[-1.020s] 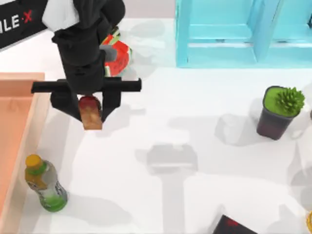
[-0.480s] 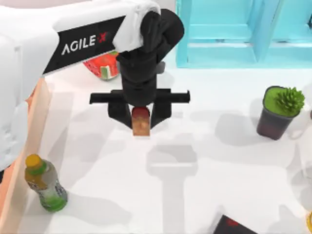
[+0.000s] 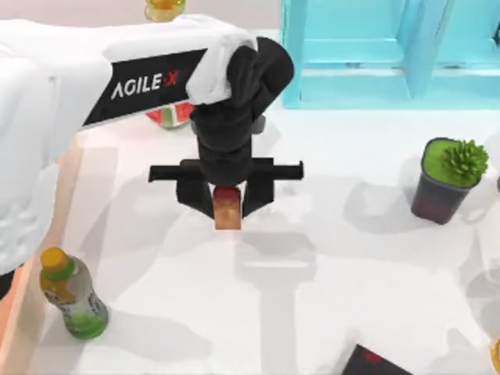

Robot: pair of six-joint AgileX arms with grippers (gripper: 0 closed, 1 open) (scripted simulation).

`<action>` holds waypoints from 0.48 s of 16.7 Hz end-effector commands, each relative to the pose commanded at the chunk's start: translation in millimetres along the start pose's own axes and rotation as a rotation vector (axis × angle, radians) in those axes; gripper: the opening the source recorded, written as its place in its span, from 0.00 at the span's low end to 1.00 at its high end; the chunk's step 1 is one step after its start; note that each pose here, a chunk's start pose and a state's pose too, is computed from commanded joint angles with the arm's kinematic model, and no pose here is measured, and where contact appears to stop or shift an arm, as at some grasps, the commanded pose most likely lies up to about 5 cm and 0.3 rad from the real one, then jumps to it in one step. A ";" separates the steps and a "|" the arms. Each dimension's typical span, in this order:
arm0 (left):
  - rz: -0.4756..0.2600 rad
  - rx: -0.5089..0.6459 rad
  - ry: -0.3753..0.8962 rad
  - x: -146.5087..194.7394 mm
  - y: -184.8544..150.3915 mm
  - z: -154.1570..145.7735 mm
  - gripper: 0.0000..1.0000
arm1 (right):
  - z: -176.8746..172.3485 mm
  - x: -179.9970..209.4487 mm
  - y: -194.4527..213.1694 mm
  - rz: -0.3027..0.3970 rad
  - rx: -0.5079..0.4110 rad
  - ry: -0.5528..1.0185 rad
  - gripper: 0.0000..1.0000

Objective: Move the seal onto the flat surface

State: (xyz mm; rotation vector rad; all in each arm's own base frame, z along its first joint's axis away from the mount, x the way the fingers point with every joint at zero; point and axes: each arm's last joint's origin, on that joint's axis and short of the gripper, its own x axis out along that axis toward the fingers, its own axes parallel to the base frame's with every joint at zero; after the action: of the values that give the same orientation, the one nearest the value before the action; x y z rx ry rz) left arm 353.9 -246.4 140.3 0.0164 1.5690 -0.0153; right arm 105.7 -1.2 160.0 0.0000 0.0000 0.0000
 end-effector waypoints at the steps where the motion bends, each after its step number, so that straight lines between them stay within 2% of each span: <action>1: 0.000 0.000 0.000 6.5 -0.2 -0.2 0.00 | 0.0 0.0 0.0 0.000 0.000 0.000 1.00; 6: 0.000 0.000 0.000 13.7 -0.2 -0.7 0.00 | 0.0 0.0 0.0 0.000 0.000 0.000 1.00; 8: 0.000 0.000 0.000 13.7 -0.2 -0.7 0.15 | 0.0 0.0 0.0 0.000 0.000 0.000 1.00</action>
State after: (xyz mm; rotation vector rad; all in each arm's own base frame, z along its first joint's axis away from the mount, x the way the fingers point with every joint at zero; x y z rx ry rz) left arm 353.3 -246.6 126.6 0.0166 1.5687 -0.0158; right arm 105.7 -1.2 160.0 0.0000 0.0000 0.0000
